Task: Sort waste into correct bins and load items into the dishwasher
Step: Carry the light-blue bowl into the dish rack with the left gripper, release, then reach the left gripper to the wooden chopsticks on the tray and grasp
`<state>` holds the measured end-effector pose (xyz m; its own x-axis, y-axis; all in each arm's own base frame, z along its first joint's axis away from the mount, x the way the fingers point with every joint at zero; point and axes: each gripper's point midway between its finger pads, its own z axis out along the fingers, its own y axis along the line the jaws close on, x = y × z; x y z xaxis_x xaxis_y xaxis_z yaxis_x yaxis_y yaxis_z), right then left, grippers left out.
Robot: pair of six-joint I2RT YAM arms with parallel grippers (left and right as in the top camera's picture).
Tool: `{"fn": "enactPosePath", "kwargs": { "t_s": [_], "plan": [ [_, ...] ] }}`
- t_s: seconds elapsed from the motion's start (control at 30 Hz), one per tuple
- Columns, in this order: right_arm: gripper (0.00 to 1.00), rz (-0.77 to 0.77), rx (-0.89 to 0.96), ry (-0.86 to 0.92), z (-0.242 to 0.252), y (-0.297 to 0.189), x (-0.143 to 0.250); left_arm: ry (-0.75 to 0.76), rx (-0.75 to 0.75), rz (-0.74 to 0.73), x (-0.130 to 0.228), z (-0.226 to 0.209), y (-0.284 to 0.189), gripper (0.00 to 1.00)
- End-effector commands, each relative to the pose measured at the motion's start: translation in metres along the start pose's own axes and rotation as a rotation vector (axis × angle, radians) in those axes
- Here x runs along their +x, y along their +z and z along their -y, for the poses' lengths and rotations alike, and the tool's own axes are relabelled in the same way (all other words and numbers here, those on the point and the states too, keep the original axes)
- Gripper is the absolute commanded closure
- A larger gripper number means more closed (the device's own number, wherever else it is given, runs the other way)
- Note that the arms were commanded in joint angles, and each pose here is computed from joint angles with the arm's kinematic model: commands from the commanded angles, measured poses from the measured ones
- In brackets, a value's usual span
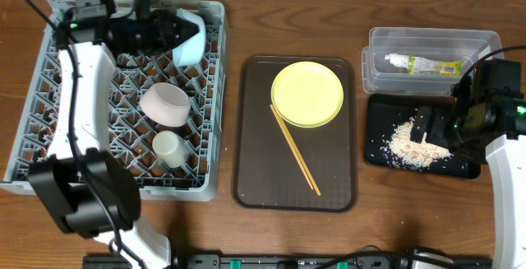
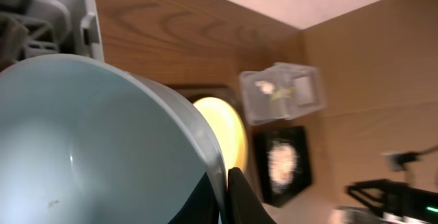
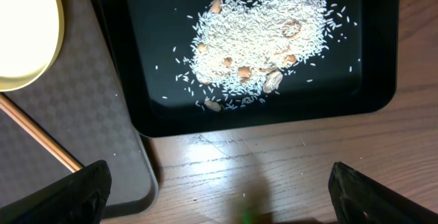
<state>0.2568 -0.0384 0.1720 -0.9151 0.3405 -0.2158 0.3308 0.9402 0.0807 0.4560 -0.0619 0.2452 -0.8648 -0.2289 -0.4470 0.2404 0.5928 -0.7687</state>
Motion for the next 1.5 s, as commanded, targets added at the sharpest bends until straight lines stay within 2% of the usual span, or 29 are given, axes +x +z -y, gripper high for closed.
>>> {"fn": "enactPosePath", "kwargs": {
  "t_s": [0.0, 0.23, 0.53, 0.83, 0.9, 0.97, 1.1, 1.33, 1.47],
  "plan": [
    [0.01, 0.026, 0.012, 0.016, 0.005, -0.007, -0.004, -0.08, 0.195, -0.018, -0.001, 0.002, -0.004, 0.92],
    [0.01, 0.026, 0.012, 0.016, 0.005, -0.007, -0.004, -0.22, 0.326, -0.032, 0.0, -0.035, -0.001, 0.92],
    [0.01, 0.025, 0.012, 0.016, 0.005, -0.007, -0.004, -0.348, 0.302, -0.017, 0.006, -0.094, 0.001, 0.92],
    [0.01, 0.021, 0.012, 0.016, 0.005, -0.007, -0.003, -0.404, 0.158, 0.021, 0.01, -0.143, -0.012, 0.91],
    [0.01, 0.021, 0.012, 0.016, 0.005, -0.007, -0.003, -0.413, 0.126, 0.027, 0.011, -0.151, -0.015, 0.85],
    [0.01, 0.021, 0.013, 0.016, 0.005, -0.007, -0.003, -0.426, 0.089, 0.03, 0.013, -0.159, -0.019, 0.66],
    [0.01, 0.022, 0.012, 0.016, 0.005, -0.007, -0.003, -0.442, 0.06, 0.04, 0.014, -0.167, -0.025, 0.43],
    [0.01, 0.016, 0.018, 0.016, 0.006, -0.007, -0.001, -0.436, 0.032, 0.095, 0.007, -0.172, -0.051, 0.3],
    [0.01, 0.017, 0.033, 0.017, 0.009, -0.007, -0.002, -0.38, -0.129, 0.138, -0.001, -0.168, -0.078, 0.25]
  ]
}}
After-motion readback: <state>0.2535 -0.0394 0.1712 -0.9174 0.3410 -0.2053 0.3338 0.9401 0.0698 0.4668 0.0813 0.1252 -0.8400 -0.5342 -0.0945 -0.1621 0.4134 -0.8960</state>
